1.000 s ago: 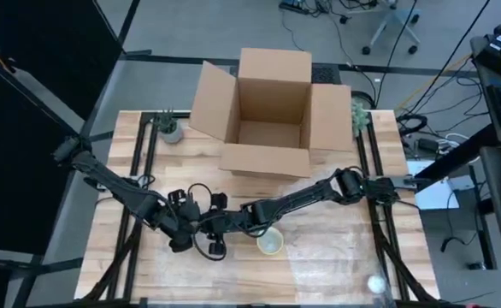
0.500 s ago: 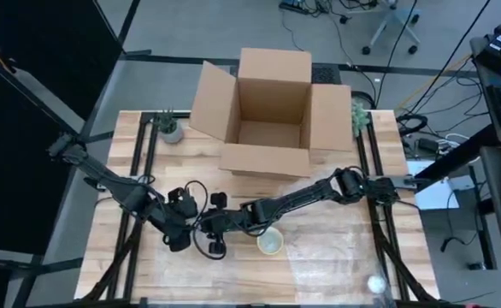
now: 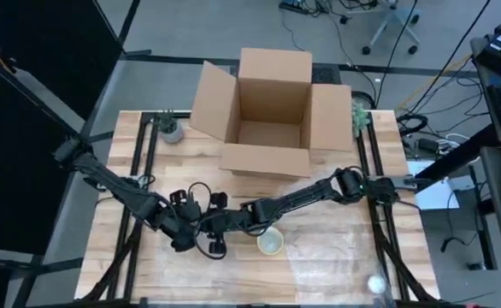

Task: Wrap mug
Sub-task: Wrap the red mug with the bubble wrap

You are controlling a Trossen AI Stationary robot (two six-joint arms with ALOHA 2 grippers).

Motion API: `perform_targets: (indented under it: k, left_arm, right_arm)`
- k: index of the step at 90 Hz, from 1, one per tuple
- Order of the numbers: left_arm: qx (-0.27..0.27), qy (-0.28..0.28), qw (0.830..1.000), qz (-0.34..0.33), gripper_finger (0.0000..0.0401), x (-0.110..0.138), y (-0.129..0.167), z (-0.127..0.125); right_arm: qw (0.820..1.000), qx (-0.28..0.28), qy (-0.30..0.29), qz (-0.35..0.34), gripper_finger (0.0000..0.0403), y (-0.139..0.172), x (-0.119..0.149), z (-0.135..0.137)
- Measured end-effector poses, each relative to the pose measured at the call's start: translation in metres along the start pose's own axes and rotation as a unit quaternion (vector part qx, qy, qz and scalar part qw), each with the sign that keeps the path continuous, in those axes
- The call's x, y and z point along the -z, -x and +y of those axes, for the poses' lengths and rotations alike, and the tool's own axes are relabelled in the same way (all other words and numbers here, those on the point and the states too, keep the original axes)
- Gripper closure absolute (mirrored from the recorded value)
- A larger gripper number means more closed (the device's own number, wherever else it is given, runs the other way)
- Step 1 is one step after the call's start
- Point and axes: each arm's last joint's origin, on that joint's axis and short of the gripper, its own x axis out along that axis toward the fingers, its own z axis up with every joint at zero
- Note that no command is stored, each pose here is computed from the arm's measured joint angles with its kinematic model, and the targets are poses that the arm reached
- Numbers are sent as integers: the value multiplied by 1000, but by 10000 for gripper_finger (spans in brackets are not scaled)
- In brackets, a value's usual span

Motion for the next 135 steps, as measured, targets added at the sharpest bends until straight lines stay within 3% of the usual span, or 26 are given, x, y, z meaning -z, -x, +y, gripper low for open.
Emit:
perform_targets:
  k: [25, 67, 101, 135]
  left_arm:
    - [-28, -12, 999, 17, 219, 0, -15, -5]
    - [-22, -10, 1000, 12, 219, -4, -13, -8]
    - [-25, -29, 999, 33, 218, -9, 25, 1]
    - [28, -23, 999, -34, 218, -10, 75, 11]
  right_arm:
    - [1000, -2, 13, -3, 300, 7, -6, -1]
    - [1000, 14, -14, -12, 300, 0, -4, -7]
    - [1000, 13, -14, -8, 300, -2, -2, -7]
    - [1000, 11, -8, -18, 300, -5, -2, -8]
